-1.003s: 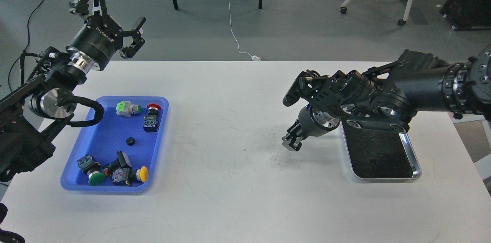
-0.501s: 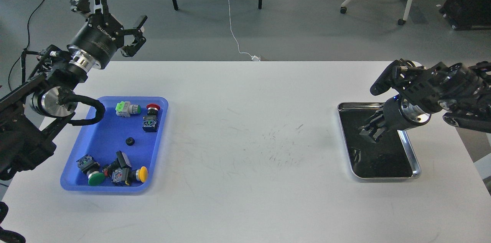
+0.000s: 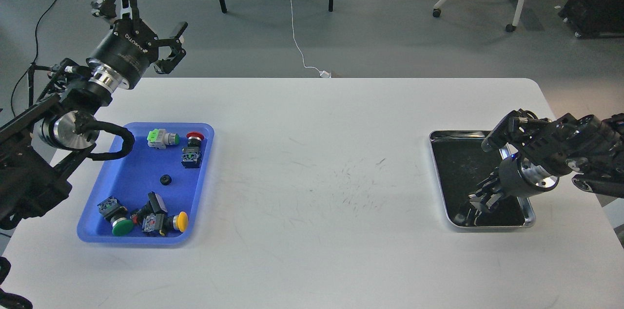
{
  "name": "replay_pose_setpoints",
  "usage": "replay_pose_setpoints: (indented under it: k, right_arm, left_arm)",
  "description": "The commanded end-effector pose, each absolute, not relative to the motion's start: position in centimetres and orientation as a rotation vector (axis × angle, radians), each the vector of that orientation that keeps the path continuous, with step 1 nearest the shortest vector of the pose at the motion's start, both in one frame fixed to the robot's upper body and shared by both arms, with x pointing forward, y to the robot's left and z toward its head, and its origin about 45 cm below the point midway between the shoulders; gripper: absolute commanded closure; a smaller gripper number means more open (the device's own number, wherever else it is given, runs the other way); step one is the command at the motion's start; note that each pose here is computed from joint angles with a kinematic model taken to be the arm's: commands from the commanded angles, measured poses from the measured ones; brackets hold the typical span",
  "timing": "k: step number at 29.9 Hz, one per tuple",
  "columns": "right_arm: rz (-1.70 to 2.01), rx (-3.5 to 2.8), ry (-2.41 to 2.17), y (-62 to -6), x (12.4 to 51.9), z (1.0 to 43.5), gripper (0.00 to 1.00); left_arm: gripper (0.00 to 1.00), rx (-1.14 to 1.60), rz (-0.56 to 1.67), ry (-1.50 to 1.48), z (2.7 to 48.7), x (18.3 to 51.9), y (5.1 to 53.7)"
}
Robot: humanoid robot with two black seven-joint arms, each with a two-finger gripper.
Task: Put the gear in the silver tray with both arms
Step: 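Release the gear into the silver tray and raise the right gripper, then move the left gripper back over the blue tray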
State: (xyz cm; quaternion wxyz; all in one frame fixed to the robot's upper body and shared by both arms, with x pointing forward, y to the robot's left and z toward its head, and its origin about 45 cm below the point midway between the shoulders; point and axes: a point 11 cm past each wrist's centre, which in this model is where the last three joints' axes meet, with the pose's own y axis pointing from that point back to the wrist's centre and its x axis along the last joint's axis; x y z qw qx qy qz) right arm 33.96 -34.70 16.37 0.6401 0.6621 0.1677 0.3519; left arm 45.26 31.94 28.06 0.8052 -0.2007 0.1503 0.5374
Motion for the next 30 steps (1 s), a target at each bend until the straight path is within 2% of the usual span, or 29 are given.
replay_pose_setpoints:
  k: [1, 6, 11, 14, 16, 23, 30]
  right_arm:
    - [0.827, 1.515, 0.357, -34.6, 34.1, 16.3, 0.51]
    - [0.815, 1.528, 0.305, -35.4, 33.9, 17.0, 0.40]
    - [0.892, 1.620, 0.091, -33.4, 37.0, 20.8, 0.27]
    - [0.902, 1.707, -0.087, -32.3, 38.8, 23.2, 0.13]
    - [0.898, 1.762, -0.203, -32.1, 39.8, 24.8, 0.08]
    - [0.831, 1.965, -0.631, -31.0, 44.1, 29.1, 0.05]
    - [0.665, 2.269, -1.087, -28.8, 47.3, 33.3, 0.04]
  left_arm:
    - [0.02, -0.426, 1.145, 0.315, 28.4, 45.5, 31.8]
    - [0.02, -0.424, 1.148, 0.310, 28.4, 45.4, 31.8]
    - [0.02, -0.415, 1.177, 0.304, 28.4, 45.5, 32.3]
    - [0.02, -0.395, 1.175, 0.284, 29.0, 45.3, 33.2]
    - [0.02, -0.367, 1.158, 0.280, 29.0, 45.1, 33.4]
    - [0.03, -0.151, 1.092, 0.153, 29.7, 44.2, 33.9]
    - [0.03, 0.149, 0.926, -0.155, 31.1, 41.9, 32.2]
